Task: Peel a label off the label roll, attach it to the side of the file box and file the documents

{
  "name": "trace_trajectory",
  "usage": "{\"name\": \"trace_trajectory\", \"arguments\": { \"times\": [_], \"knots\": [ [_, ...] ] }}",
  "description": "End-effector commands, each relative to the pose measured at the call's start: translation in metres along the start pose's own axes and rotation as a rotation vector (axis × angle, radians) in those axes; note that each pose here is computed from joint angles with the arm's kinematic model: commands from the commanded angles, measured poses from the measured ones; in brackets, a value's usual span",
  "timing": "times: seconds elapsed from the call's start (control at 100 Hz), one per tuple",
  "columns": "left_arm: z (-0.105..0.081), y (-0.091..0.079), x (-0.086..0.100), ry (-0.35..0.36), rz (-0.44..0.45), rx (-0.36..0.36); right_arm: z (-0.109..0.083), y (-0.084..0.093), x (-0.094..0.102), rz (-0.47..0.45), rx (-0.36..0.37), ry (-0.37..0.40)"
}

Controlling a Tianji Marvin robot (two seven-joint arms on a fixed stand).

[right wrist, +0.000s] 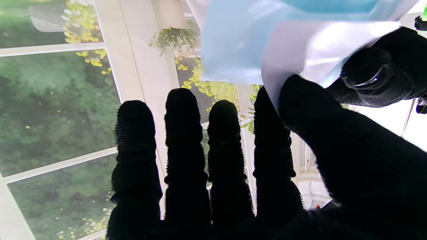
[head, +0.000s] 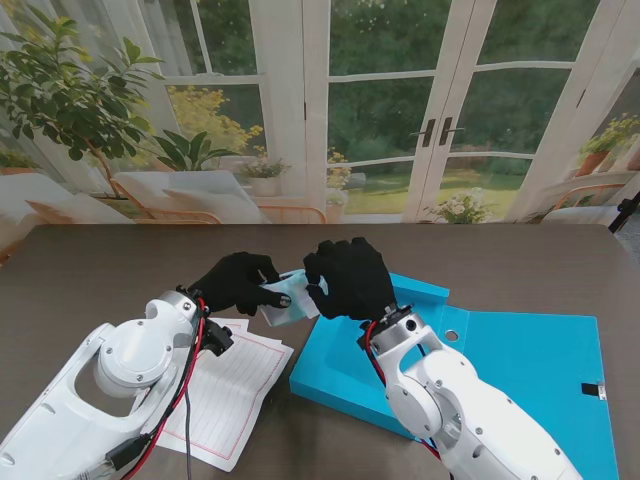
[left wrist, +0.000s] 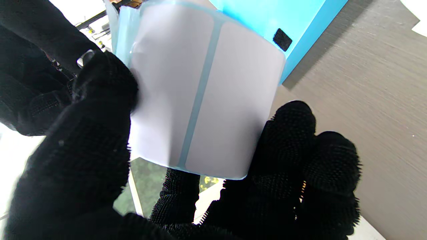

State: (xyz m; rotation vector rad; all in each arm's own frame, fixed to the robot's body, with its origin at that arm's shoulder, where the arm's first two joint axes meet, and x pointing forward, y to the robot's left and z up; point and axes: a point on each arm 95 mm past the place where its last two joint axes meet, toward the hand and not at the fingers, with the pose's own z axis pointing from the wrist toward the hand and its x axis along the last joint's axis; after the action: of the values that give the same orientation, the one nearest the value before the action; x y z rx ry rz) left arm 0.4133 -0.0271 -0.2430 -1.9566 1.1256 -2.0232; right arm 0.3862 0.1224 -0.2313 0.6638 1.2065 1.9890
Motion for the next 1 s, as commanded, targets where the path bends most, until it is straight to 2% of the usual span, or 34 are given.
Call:
{"name": "trace_trajectory", "arguments": {
  "times": [0.0,0.29,0.68,0.99],
  "knots": [
    [0.0,0.0,0.008,0.019,-0.014,-0.006,0.001,-0.002,0.002,0.004,0.009,0.009],
    [-0.001,0.0,0.009,0.013,-0.016,-0.007,0.0,-0.005,0.0,0.019,0.017,0.018],
    [-0.004,-0.007,-0.002,-0.033,-0.007,0.03,-0.009,0.0,0.001,0.069,-0.019,0.057],
    [-0.01,-0.015,-0.013,-0.077,0.009,0.067,-0.013,0.003,0.0,0.123,-0.048,0.028]
  ]
}}
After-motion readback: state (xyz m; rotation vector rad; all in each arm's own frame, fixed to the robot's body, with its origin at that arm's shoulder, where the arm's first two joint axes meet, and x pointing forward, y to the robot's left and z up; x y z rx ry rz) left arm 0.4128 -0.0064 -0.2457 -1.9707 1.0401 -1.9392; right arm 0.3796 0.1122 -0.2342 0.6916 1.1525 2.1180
